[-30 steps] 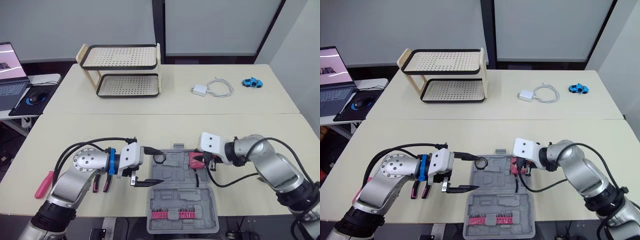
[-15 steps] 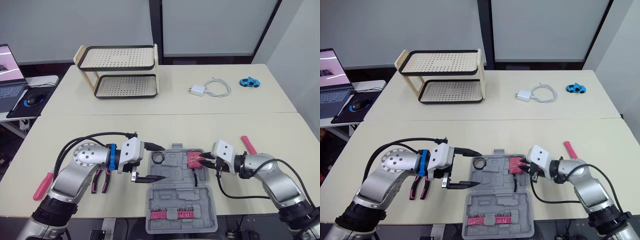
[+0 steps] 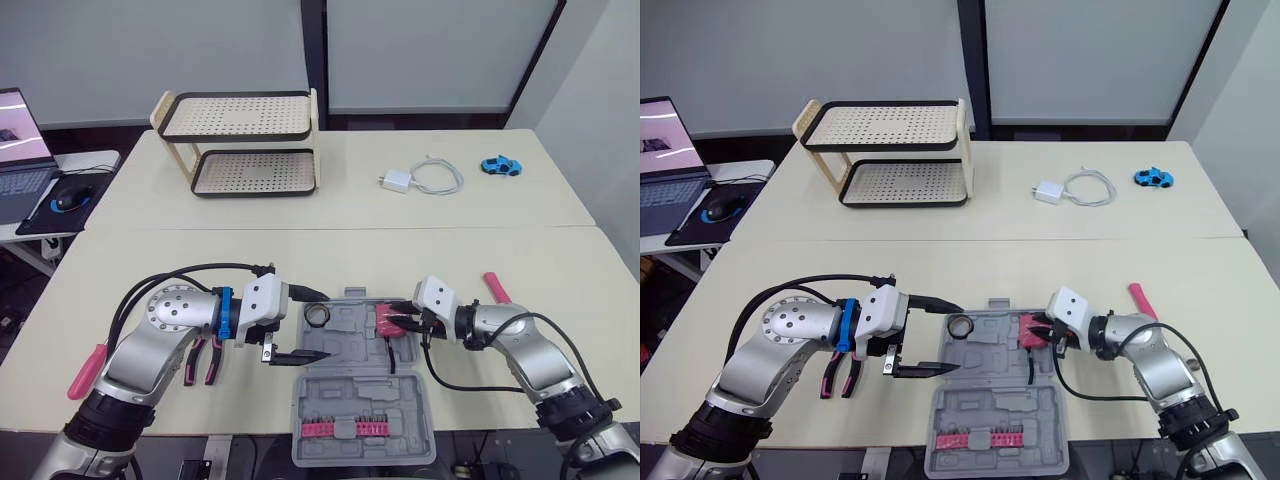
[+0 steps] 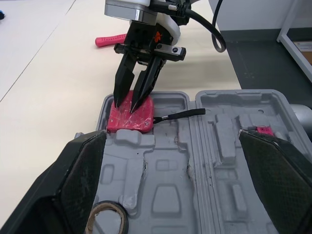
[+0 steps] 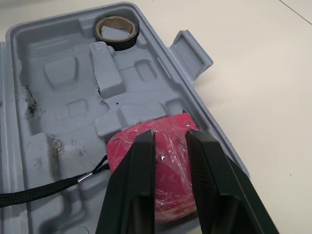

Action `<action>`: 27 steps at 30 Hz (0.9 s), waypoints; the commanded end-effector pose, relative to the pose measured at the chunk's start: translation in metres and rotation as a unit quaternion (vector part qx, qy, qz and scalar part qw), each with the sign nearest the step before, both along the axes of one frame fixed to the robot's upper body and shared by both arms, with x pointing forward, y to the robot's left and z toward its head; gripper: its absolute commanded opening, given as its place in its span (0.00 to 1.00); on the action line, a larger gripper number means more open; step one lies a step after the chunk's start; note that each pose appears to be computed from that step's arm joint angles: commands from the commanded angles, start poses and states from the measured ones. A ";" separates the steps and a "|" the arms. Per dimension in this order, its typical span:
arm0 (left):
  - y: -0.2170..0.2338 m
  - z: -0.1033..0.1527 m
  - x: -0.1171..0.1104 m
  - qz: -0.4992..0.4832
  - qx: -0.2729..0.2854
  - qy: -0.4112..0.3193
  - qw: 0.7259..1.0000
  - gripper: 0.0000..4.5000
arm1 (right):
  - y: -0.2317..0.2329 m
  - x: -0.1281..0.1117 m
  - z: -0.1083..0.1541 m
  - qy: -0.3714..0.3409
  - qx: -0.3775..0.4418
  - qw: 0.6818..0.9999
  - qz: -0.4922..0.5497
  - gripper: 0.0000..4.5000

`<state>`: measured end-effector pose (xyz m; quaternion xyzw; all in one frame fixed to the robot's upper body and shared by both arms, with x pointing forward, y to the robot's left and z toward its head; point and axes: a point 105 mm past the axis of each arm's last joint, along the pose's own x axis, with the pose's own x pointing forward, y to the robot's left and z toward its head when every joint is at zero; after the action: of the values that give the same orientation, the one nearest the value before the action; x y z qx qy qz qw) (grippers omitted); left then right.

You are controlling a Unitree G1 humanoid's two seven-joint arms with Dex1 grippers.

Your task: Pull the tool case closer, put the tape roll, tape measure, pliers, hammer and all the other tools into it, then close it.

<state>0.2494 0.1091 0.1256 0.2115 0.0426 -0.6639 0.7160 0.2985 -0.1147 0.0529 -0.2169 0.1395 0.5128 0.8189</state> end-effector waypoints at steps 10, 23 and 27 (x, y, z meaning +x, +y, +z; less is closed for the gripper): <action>0.010 0.006 0.001 0.008 0.008 -0.013 1.000 1.00 | -0.013 -0.012 -0.052 0.102 -0.006 0.995 -0.016 0.24; 0.010 0.006 0.002 0.009 0.008 -0.014 1.000 1.00 | 0.009 -0.003 -0.021 -0.008 0.032 0.999 0.010 0.24; 0.009 0.007 0.003 0.009 0.006 -0.016 1.000 1.00 | 0.018 -0.003 0.007 -0.049 0.057 0.997 0.026 0.24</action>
<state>0.2502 0.1176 0.1236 0.2199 0.0555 -0.6558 0.7200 0.2942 -0.0994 0.0422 -0.1878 0.0955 0.5275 0.8230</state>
